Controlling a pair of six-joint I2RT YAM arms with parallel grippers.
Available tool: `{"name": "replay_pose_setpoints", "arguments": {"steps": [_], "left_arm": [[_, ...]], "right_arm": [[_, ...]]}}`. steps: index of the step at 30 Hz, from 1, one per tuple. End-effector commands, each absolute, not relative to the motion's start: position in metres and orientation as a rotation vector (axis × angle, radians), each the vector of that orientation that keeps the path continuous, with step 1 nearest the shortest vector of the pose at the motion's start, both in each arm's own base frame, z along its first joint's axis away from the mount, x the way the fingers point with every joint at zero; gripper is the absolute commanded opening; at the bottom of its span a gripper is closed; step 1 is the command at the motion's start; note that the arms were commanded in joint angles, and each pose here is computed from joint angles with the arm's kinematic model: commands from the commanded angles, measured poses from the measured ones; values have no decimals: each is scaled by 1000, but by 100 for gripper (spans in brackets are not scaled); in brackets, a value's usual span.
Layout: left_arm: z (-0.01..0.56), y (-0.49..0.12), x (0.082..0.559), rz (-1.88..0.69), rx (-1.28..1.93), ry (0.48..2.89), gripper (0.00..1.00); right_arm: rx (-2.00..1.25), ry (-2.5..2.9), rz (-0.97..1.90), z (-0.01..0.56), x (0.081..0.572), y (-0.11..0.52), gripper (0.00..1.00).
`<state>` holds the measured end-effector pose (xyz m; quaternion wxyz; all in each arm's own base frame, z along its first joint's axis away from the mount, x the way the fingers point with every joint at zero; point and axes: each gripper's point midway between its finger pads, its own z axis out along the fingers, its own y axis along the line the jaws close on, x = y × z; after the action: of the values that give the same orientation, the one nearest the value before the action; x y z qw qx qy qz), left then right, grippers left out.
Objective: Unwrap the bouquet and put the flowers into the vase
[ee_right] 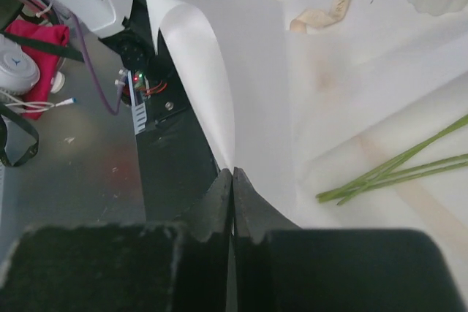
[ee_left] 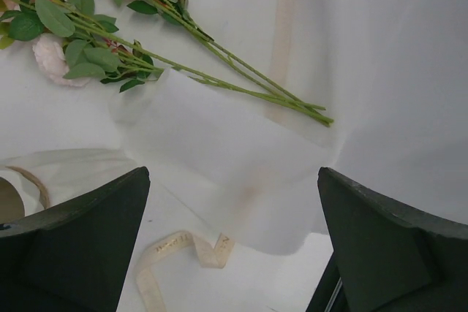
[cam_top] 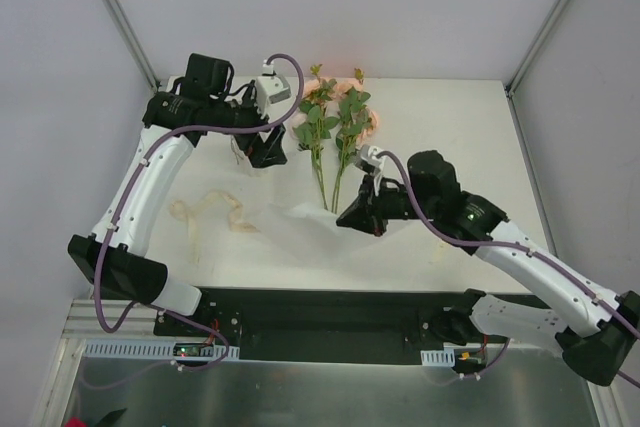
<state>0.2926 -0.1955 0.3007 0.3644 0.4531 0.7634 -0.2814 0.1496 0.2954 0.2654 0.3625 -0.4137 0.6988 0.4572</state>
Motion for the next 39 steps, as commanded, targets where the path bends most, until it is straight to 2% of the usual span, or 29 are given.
{"name": "replay_pose_setpoints", "arguments": {"steps": [1, 4, 5, 8, 17, 22, 26, 32, 39], "left_arm": [[309, -201, 288, -757, 1162, 1942, 99], [301, -200, 282, -755, 1170, 1960, 99], [298, -199, 279, -752, 1175, 1967, 99], [293, -199, 270, -749, 1192, 1976, 99], [261, -231, 233, -849, 1342, 2019, 99], [259, -240, 231, -853, 1381, 2010, 99], [254, -246, 234, -875, 1396, 2021, 99], [209, -273, 194, -1013, 1556, 2094, 99], [187, -270, 141, -1051, 1765, 2103, 99]], "right_arm": [[-1125, 1865, 1111, 248, 117, 287, 7], [-1132, 1927, 1025, 236, 105, 278, 45], [-1132, 1964, 965, 228, 100, 275, 61], [-1102, 1996, 836, 224, 92, 263, 71], [-1116, 1926, 892, 266, 53, 246, 73], [-1222, 1962, 1109, 274, 13, 243, 73], [-1202, 1976, 1173, 277, 3, 234, 72], [-1006, 1844, 1114, 333, 28, 203, 72], [-593, 1753, 778, 381, 102, 148, 73]]}}
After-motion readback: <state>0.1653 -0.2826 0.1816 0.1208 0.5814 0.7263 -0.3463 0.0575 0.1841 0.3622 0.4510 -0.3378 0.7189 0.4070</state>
